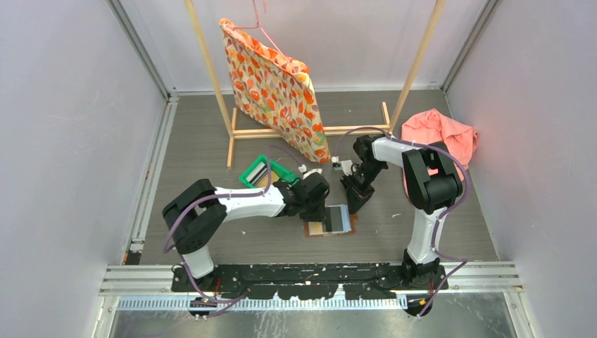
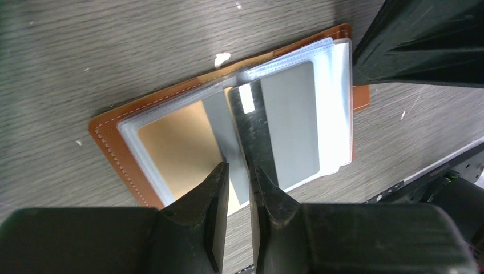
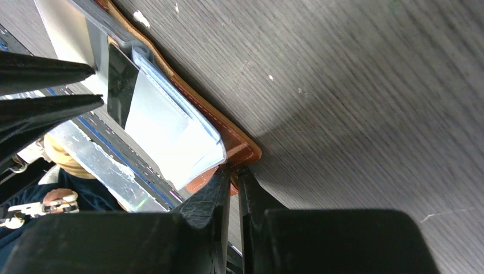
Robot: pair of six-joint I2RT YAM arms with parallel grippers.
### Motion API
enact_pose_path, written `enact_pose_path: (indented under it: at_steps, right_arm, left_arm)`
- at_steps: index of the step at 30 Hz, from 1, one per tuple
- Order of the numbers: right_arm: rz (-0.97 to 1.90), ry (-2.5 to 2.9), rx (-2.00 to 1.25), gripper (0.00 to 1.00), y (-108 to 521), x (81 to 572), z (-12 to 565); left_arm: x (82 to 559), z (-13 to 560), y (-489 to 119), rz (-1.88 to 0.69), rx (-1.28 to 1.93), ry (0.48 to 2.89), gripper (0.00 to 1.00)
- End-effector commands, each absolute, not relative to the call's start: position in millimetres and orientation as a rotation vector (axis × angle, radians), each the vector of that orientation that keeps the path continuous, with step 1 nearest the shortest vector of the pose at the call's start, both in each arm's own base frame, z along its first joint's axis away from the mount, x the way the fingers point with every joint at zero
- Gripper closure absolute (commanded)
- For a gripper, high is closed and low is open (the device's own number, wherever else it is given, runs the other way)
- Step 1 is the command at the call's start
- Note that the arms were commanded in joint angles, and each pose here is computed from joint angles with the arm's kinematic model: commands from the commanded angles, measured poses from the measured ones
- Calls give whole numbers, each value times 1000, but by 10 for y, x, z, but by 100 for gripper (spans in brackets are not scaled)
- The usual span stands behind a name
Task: Put the credit cards into the card holder
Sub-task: Insert the credit card into the card holder.
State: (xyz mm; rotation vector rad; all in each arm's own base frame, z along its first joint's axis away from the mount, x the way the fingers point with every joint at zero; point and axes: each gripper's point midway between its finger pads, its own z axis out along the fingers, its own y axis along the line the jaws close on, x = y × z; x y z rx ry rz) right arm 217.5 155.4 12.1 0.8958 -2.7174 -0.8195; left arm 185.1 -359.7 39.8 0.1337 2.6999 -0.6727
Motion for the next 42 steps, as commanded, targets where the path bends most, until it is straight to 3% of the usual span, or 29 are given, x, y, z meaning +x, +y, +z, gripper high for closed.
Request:
enact_pose_path:
  at_steps: [1, 20, 34, 36, 38, 41, 42]
  right_arm:
    - [-769, -2737, 915, 85, 1557, 2252, 51]
    - [-786, -2730, 946, 85, 1608, 2245, 89]
    - [-1027, -2830, 1386, 71, 1612, 2236, 986]
    - [-1103, -2877, 1444, 64, 1655, 2227, 1142]
    - [-1210, -2901, 1481, 51, 1731, 2178, 1284]
    - [-1482, -2808, 1394, 33, 1897, 1970, 1427]
    - [-1544, -2769, 1338, 32, 1936, 1914, 1435]
  left_arm:
    - [1884, 376, -3633, -638, 180, 2719, 79]
    - [1861, 494, -4186, -1039, 169, 2660, 74]
    - [1993, 1668, -3754, -1052, 476, 2130, 61]
    - [2038, 1804, -3655, -1017, 470, 2059, 55]
    - [2079, 1929, -3565, -1006, 438, 1992, 42]
    - [2103, 2021, -3465, -1070, 330, 1919, 2]
    - [2097, 2047, -3457, -1136, 278, 1906, 0]
